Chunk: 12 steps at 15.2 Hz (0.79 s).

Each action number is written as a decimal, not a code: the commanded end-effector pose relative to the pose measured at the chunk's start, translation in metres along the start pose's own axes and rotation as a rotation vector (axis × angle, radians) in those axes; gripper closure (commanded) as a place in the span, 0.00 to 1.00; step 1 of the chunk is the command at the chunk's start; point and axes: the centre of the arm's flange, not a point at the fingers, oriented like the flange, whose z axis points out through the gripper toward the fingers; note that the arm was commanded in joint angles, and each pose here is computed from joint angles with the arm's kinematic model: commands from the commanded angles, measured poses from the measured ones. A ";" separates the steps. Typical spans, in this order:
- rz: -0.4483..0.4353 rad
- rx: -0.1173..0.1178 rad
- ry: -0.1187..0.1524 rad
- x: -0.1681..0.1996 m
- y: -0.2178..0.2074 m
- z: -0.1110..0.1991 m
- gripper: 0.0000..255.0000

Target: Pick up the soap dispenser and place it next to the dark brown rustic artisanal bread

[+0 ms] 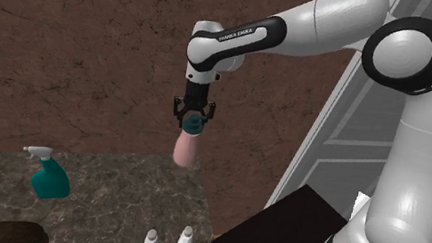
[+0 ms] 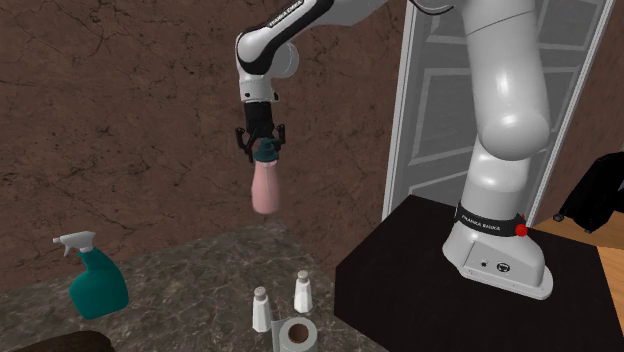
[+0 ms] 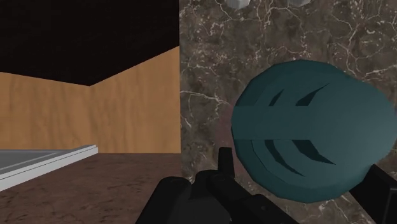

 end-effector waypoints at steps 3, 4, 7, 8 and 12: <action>0.000 0.000 0.000 -0.005 -0.001 -0.021 1.00; 0.000 0.000 0.000 -0.006 -0.001 -0.026 1.00; 0.000 0.000 0.000 -0.010 -0.001 -0.042 1.00; 0.000 0.000 0.000 -0.011 -0.001 -0.047 1.00; 0.000 0.000 0.000 -0.016 -0.001 -0.068 1.00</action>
